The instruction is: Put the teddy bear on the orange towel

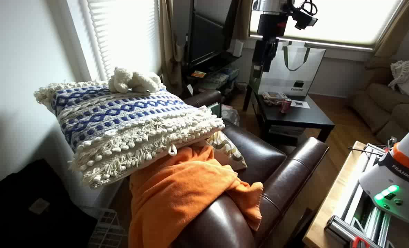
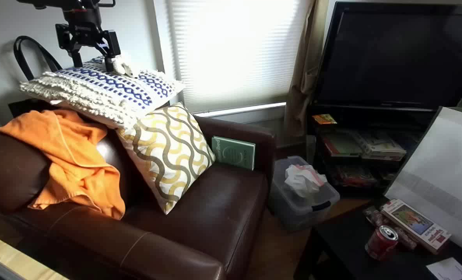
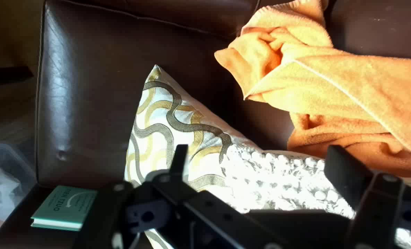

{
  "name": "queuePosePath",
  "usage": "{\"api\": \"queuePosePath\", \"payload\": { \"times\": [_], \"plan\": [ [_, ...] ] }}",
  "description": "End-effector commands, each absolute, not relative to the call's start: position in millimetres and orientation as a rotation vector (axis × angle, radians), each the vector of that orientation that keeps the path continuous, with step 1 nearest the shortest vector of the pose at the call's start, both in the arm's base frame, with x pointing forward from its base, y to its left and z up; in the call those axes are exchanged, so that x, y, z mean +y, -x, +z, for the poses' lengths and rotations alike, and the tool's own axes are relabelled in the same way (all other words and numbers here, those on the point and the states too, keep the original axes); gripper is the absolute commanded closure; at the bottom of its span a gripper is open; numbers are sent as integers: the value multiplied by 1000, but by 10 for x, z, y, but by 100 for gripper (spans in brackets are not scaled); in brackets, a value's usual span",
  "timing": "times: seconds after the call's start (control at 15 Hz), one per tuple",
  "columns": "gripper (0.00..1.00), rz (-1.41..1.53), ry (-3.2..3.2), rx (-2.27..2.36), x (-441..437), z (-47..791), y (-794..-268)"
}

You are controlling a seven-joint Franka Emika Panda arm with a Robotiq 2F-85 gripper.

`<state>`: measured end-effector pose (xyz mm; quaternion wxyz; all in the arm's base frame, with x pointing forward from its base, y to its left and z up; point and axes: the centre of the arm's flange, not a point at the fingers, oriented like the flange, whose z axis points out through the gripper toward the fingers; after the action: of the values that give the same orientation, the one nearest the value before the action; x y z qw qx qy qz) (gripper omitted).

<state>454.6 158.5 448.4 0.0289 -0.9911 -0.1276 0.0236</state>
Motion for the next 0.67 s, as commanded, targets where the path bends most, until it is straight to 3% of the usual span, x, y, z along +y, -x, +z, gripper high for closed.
{"api": "queuePosePath", "payload": {
  "times": [0.0,0.33,0.6],
  "plan": [
    [0,73,3058,-394,1585,4484,-4546],
    [0,73,3058,-394,1585,4484,-4546],
    [0,-111,3031,-425,1705,4919,-5121]
  ]
}}
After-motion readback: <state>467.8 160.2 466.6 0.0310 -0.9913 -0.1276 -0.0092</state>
